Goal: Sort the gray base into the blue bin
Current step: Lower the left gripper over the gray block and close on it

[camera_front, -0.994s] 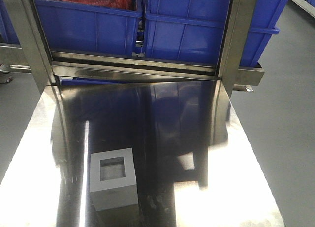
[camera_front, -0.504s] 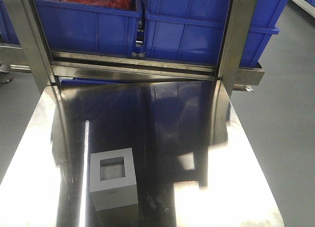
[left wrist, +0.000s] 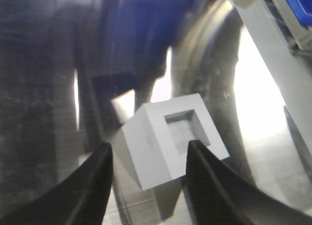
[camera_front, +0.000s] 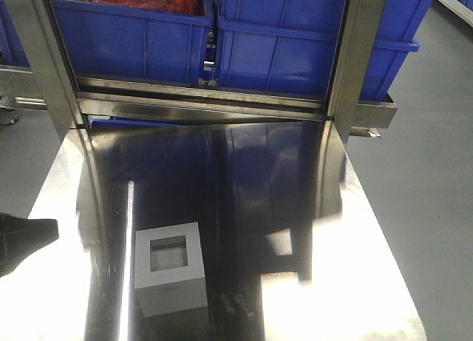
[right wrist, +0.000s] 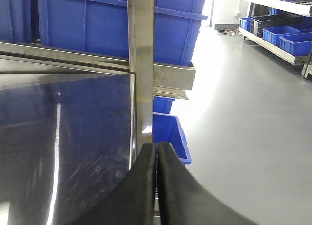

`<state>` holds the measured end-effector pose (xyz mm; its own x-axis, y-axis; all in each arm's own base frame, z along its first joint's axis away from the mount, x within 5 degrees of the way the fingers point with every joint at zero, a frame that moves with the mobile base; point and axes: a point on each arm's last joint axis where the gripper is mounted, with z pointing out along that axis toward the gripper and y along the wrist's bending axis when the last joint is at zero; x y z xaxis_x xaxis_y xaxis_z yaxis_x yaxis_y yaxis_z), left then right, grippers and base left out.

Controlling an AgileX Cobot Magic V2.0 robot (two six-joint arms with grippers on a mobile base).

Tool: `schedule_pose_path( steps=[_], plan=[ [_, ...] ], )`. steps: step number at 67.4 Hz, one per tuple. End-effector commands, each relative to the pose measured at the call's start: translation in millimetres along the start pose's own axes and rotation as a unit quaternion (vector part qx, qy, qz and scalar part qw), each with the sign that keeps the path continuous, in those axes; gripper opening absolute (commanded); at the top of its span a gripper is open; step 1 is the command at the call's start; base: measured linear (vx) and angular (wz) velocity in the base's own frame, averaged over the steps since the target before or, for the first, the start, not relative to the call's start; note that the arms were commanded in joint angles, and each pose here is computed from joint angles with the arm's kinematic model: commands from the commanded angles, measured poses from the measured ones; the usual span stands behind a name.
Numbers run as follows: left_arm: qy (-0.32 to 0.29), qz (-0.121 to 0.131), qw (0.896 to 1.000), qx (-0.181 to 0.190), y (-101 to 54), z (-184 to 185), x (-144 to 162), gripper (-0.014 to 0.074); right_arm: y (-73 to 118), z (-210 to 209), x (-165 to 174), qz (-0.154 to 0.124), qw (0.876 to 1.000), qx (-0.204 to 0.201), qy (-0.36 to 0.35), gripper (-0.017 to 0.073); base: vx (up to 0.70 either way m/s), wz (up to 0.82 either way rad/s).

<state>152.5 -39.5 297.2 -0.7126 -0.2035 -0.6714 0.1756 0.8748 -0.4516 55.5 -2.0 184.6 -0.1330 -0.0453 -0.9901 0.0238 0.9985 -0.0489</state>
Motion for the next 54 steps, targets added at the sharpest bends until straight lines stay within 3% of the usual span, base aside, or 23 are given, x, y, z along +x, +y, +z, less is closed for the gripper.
schedule_pose_path(
  steps=[1,13,30,38,54],
  plan=[
    [-0.019,0.003,0.999,0.026,-10.6,0.9,-17.4,0.0350,-0.5,-0.5,-6.0,-0.007,0.999,0.005,-0.041,-0.0005,0.00,0.00],
    [-0.001,0.026,0.998,0.051,-25.5,15.3,-28.8,0.0350,-0.5,-0.5,-6.0,-0.007,0.999,0.005,-0.041,-0.0005,0.00,0.00],
    [0.055,0.050,0.997,0.035,-42.5,45.1,-27.9,0.0349,-0.5,-0.4,-6.0,-0.007,0.999,0.005,-0.040,-0.0005,0.00,0.00],
    [0.075,0.055,0.996,0.010,-51.0,57.7,-25.5,0.0348,-0.5,-0.4,-6.0,-0.007,0.999,0.005,-0.040,-0.0005,0.00,0.00],
    [0.130,0.095,0.984,-0.080,-62.4,81.4,-16.6,0.0348,-0.5,-0.4,-6.0,-0.007,0.999,0.005,-0.040,-0.0005,0.00,0.00]
  ],
)
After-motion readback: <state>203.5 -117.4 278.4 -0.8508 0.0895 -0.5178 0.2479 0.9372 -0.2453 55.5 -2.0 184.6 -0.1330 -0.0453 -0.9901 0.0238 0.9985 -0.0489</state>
